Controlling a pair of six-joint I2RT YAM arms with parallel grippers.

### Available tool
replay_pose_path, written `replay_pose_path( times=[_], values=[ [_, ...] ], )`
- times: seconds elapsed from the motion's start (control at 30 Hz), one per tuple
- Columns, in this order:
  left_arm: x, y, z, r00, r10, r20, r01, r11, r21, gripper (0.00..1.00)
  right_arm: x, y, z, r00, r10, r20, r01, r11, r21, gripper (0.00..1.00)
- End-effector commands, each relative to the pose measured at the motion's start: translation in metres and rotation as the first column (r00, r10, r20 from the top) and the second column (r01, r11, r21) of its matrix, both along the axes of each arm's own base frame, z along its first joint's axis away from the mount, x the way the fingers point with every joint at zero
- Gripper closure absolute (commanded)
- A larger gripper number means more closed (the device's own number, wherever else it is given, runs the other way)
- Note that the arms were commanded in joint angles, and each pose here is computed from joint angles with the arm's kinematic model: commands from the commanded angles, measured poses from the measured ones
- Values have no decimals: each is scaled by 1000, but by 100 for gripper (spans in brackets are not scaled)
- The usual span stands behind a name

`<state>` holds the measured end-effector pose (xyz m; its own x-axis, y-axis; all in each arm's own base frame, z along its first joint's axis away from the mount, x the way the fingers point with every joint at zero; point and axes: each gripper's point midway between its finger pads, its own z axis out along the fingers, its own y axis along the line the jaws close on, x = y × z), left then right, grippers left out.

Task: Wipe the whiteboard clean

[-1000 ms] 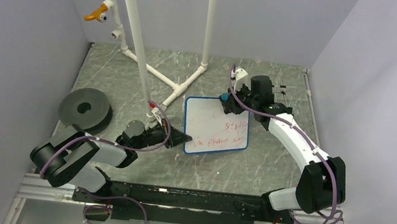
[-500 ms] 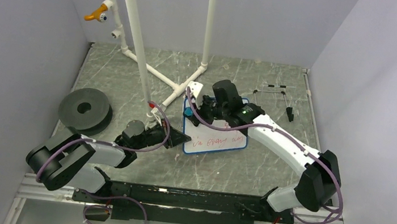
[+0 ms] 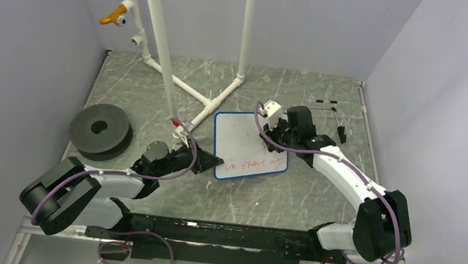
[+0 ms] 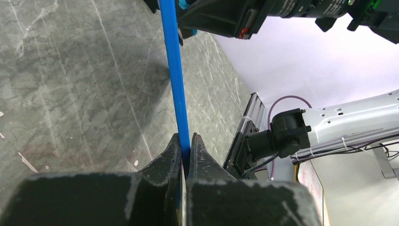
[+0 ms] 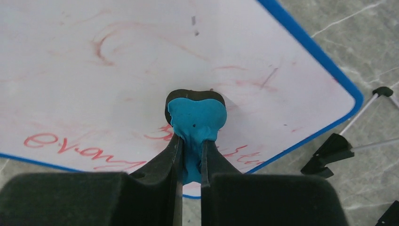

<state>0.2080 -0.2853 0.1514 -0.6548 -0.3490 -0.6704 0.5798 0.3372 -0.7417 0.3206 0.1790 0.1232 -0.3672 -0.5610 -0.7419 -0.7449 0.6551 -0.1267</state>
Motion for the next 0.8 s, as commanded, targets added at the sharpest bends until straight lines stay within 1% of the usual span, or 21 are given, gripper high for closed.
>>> replay_pose_path(
  times=[0.0,0.07,0.1,0.13,0.17,0.23,0.3,0.4,0.47,0.57,0.67,0.77],
  values=[
    [-10,-9,74,950,-55,309,96,988,-120,100,-40,21,-3,975,221,-30,-220,975,30,100],
    [-9,-9,74,950,-53,307,94,988,-122,100,-65,36,-2,935,353,-32,-352,936,33,100],
    [-9,-9,73,951,-53,305,94,988,-123,100,-73,40,-3,920,392,-27,-391,920,28,100],
    [-10,-10,73,951,-54,305,96,987,-125,100,-74,42,-4,918,396,-17,-396,918,20,100],
    [-10,-9,74,951,-54,306,96,987,-126,100,-67,39,-5,932,362,-5,-362,932,-4,100],
    [-10,-9,73,951,-54,304,96,987,-126,100,-43,28,-2,967,250,37,-249,968,-43,100],
    [-10,-9,73,951,-55,305,97,987,-124,100,-17,13,10,990,118,82,-117,993,-21,100],
    [-11,-9,73,951,-58,305,101,987,-126,100,11,-12,23,991,-43,127,42,999,15,100],
    [-11,-10,74,949,-60,309,104,986,-129,100,16,-21,19,990,-68,125,68,998,-1,100],
    [-11,-10,74,949,-61,308,105,986,-130,100,5,-20,2,997,-4,83,7,999,-35,100],
    [-12,-10,72,950,-61,306,106,986,-132,100,-21,-7,-16,987,151,50,-146,986,-82,100],
    [-11,-9,71,951,-60,304,103,986,-128,100,-51,7,-28,950,306,52,-296,943,-154,100]
  ],
)
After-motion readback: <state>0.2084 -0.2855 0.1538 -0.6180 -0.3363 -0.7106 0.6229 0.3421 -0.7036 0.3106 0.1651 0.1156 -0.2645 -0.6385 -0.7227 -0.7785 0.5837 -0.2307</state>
